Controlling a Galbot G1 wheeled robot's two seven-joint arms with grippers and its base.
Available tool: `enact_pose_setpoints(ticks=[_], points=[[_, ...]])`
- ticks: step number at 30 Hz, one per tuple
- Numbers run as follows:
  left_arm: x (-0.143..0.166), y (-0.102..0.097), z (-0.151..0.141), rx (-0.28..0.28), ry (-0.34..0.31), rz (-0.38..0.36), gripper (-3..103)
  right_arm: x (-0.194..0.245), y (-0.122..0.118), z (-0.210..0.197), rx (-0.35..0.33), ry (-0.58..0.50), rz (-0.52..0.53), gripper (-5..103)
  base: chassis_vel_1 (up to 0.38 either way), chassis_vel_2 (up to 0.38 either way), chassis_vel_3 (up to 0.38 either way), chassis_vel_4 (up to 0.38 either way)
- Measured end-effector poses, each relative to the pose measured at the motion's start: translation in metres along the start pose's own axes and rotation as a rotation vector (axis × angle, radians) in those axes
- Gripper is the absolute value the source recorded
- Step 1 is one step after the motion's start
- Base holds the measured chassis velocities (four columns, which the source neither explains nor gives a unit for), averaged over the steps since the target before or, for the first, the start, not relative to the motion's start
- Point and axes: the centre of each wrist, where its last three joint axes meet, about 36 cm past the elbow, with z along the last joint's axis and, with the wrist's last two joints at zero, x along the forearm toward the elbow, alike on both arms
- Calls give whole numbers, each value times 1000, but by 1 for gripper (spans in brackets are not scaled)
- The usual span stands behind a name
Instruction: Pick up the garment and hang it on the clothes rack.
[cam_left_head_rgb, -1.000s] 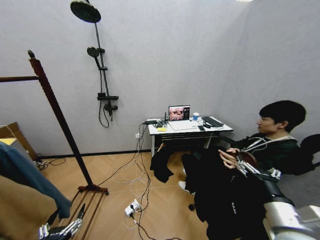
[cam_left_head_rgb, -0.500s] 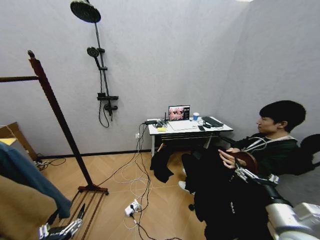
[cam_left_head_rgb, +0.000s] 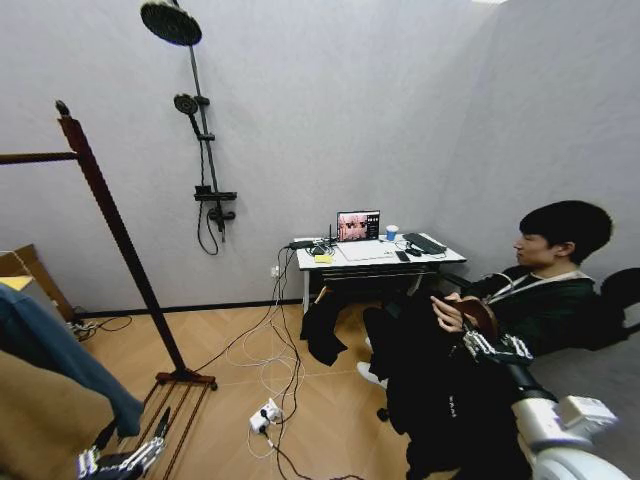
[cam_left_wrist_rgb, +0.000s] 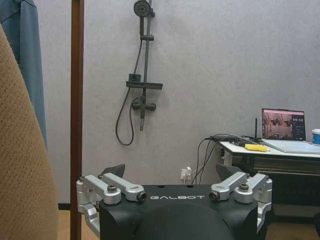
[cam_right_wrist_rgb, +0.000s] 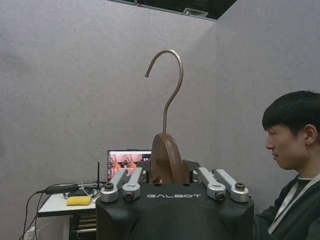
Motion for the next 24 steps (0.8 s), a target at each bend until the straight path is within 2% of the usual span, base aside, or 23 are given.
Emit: enact_pose_setpoints(ticks=[1, 2, 5, 6, 8, 14, 17, 18, 23, 24], points=[[0, 0, 0, 0, 0, 0, 100, 0, 0, 1, 0, -3, 6, 35, 0, 0, 0, 0], [0, 0, 0, 0, 0, 0, 100, 0, 0, 1, 0, -3, 6, 35, 0, 0, 0, 0], [0, 0, 0, 0, 0, 0, 100, 1, 0, 4, -2, -14, 18, 19, 0, 0, 0, 0], [0, 0, 0, 0, 0, 0, 100, 1, 0, 4, -2, -14, 18, 19, 0, 0, 0, 0], [0, 0, 0, 0, 0, 0, 100, 0, 1, 7, -8, -21, 22, 10, 0, 0, 0, 0], [0, 0, 0, 0, 0, 0, 100, -1, 2, 10, -23, -38, 8, 9, 0, 0, 0, 0], [0, 0, 0, 0, 0, 0, 100, -1, 5, 11, -69, -62, -32, 9, 0, 0, 0, 0], [0, 0, 0, 0, 0, 0, 100, -2, 7, 9, -102, -80, -61, 9, 0, 0, 0, 0], [0, 0, 0, 0, 0, 0, 100, -5, 11, 5, -149, -116, -101, 9, 0, 0, 0, 0], [0, 0, 0, 0, 0, 0, 100, -9, 11, 2, -184, -127, -126, 9, 0, 0, 0, 0]])
